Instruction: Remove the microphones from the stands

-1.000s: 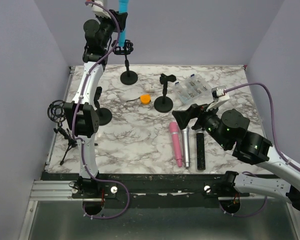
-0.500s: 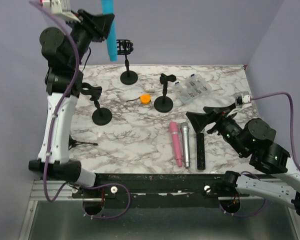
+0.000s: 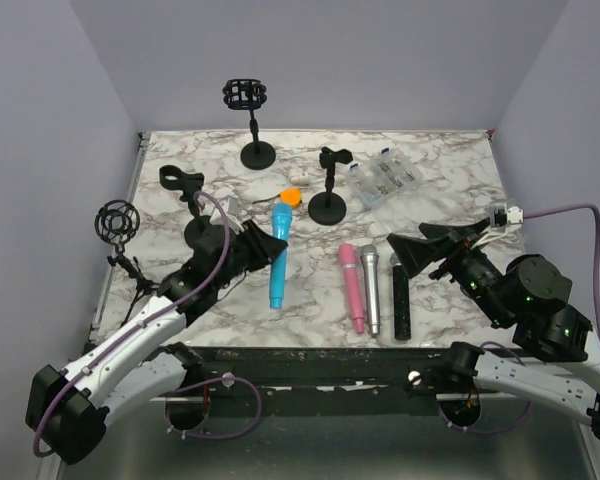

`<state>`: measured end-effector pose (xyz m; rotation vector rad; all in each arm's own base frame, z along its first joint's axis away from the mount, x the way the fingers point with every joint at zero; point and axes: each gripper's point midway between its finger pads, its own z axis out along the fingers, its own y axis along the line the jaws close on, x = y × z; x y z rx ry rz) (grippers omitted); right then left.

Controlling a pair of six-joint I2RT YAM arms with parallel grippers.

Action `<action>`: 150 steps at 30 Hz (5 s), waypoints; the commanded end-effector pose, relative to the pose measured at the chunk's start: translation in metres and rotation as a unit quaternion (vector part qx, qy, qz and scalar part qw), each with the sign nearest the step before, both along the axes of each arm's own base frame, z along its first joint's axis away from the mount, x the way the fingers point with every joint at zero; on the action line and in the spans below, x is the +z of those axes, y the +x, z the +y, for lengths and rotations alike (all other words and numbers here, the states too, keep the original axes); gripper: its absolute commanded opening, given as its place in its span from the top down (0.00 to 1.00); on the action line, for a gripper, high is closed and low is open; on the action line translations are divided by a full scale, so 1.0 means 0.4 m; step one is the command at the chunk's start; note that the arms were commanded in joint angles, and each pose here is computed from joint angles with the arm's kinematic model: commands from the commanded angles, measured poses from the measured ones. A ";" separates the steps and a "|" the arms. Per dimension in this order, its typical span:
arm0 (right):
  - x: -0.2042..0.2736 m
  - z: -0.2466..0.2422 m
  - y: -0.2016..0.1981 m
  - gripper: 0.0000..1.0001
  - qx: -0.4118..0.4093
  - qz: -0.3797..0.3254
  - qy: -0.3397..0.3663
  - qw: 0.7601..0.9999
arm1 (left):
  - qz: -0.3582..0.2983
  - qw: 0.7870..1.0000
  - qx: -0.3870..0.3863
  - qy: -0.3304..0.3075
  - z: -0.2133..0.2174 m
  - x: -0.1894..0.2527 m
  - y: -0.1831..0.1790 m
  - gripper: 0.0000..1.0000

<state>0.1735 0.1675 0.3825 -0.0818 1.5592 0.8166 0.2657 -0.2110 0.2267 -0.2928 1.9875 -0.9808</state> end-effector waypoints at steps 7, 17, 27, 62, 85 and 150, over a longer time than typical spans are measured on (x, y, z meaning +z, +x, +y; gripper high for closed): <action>-0.034 0.004 -0.017 0.00 0.015 0.023 0.014 1.000 | 0.029 0.996 0.035 -0.077 -0.139 -0.182 -0.047 1.00; -0.048 -0.019 -0.030 0.00 0.012 0.037 0.032 0.999 | 0.047 0.995 0.042 -0.075 -0.282 -0.295 -0.039 1.00; -0.043 -0.039 -0.036 0.00 0.005 0.038 0.036 0.999 | 0.095 0.989 0.056 -0.101 -0.347 -0.391 -0.042 0.93; -0.081 0.012 0.008 0.00 -0.008 0.039 0.003 0.999 | -0.161 0.985 0.038 0.055 -0.032 0.001 0.170 0.08; -0.076 0.033 0.027 0.00 -0.015 0.042 -0.012 0.999 | -0.133 0.887 0.286 -0.336 0.183 0.302 0.659 0.23; -0.133 0.121 0.082 0.00 -0.023 0.074 -0.059 0.995 | 0.021 0.988 0.061 -0.143 0.082 0.364 0.229 1.00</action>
